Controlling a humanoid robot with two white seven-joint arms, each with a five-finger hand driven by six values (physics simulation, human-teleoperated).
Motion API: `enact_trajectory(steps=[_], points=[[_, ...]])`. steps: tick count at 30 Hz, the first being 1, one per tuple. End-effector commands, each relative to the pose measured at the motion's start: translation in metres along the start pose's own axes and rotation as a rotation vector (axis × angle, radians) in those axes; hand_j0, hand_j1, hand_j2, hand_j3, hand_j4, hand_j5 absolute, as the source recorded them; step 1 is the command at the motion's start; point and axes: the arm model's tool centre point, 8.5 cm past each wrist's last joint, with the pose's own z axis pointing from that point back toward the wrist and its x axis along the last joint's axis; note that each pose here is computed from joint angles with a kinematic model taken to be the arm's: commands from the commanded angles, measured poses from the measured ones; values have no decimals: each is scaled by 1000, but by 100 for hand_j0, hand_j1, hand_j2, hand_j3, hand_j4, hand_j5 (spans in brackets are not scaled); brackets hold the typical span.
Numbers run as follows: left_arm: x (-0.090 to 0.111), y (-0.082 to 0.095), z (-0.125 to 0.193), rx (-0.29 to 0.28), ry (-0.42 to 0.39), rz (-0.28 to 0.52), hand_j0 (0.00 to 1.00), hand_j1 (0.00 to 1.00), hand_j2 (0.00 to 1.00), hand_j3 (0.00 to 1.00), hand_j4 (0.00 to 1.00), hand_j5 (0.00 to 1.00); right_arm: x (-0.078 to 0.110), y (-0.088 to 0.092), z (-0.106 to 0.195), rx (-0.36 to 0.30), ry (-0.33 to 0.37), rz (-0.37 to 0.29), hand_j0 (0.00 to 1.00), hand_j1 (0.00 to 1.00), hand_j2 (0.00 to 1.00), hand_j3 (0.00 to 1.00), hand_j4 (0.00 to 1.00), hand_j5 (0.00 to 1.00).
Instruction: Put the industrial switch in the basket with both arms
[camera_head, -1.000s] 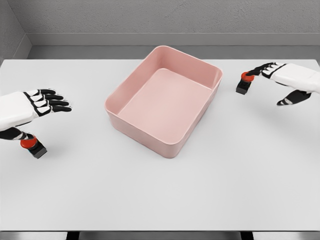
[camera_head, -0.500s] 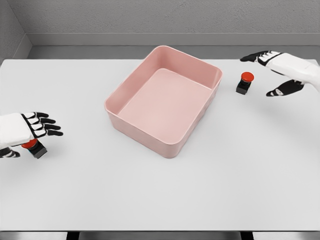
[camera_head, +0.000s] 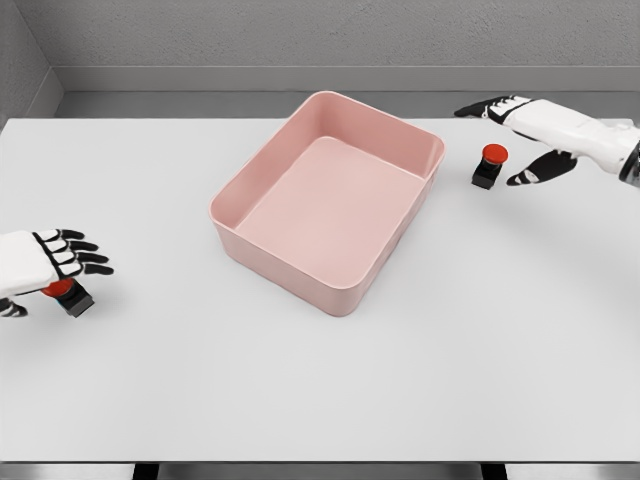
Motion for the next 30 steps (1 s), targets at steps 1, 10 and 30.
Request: enact_trajectory(steps=[1, 10, 30], points=[[-2, -1, 1, -2, 6, 6, 100, 100, 100, 100, 100, 100, -6, 3, -3, 6, 67, -34, 100, 100, 100, 100, 100, 100], [2, -5, -5, -9, -6, -12, 94, 94, 94, 94, 94, 94, -24, 13, -18, 31, 159, -86, 100, 100, 100, 100, 100, 100], [-7, -18, -6, -48, 24, -38, 90, 90, 90, 90, 90, 90, -54, 46, -55, 96, 317, -119, 100, 100, 100, 100, 100, 100]])
